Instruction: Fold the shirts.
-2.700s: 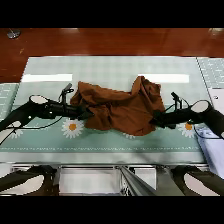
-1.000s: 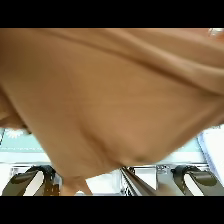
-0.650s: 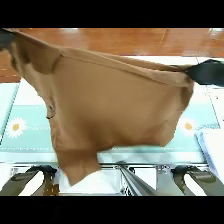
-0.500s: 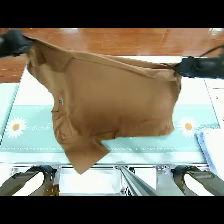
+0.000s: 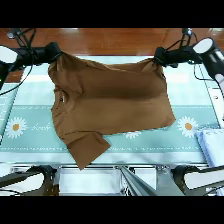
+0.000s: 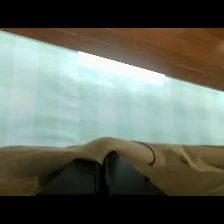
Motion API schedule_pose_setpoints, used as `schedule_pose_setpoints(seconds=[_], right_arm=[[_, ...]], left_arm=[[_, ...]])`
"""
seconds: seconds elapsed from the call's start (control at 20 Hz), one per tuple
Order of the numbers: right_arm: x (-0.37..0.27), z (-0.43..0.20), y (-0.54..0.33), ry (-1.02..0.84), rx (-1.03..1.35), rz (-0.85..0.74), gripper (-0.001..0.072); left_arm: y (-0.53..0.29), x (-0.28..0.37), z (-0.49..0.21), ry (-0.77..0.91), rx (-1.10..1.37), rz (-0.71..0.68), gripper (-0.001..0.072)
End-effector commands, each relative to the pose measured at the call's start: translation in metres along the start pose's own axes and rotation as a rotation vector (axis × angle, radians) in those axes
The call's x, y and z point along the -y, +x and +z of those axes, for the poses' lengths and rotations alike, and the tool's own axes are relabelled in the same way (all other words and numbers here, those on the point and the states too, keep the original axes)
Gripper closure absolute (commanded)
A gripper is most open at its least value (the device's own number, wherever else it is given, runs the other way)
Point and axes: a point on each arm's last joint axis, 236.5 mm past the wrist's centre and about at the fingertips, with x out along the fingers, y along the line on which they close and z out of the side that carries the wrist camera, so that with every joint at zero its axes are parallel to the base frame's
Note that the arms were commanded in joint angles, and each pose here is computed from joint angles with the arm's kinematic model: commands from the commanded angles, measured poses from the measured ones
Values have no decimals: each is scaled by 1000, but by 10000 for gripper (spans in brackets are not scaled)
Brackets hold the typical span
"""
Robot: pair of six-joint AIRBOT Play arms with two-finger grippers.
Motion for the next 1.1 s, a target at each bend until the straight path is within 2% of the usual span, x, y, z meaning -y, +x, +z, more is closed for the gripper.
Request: schedule_pose_setpoints(seconds=[0.0, 0.05, 0.1, 0.15, 0.2, 0.3, 0.45, 0.5, 0.55, 0.65, 0.8, 0.9, 1.05], right_arm=[[-5, -1, 23, 92, -83, 86, 365], [-1, -2, 16, 97, -111, 92, 75], [5, -4, 3, 102, -146, 93, 86], [12, -8, -17, 105, -199, 94, 86], [20, -16, -38, 103, -257, 92, 86], [44, -31, -87, 74, -351, 47, 86], [113, -44, -160, 37, -333, -276, 86], [128, -50, -175, 65, -291, -333, 86], [135, -62, -182, 91, -247, -328, 86], [123, -104, -172, 80, -221, -191, 87], [98, -182, -148, 136, -196, -49, 87], [88, -222, -142, 215, -190, 1, 87], [79, -266, -143, 243, -219, 31, 87]], left_arm=[[15, -6, -28, -31, -102, 0, 681], [12, -6, -34, -32, -134, -3, 550], [7, -7, -38, -35, -171, -6, 124], [0, -10, -45, -17, -226, -9, 6], [-13, -19, -56, 56, -314, -11, 7], [-42, -50, -82, 3, -479, 17, 7], [-93, -86, -122, -136, -672, 34, 8], [-107, -98, -134, -191, -684, 49, 8], [-119, -108, -148, -235, -683, 63, 8], [-138, -123, -197, -354, -715, 66, 9], [-139, -115, -262, -579, -706, -57, 9], [-149, -120, -292, -616, -752, -42, 9], [-147, -127, -292, -622, -712, 1, 9]])
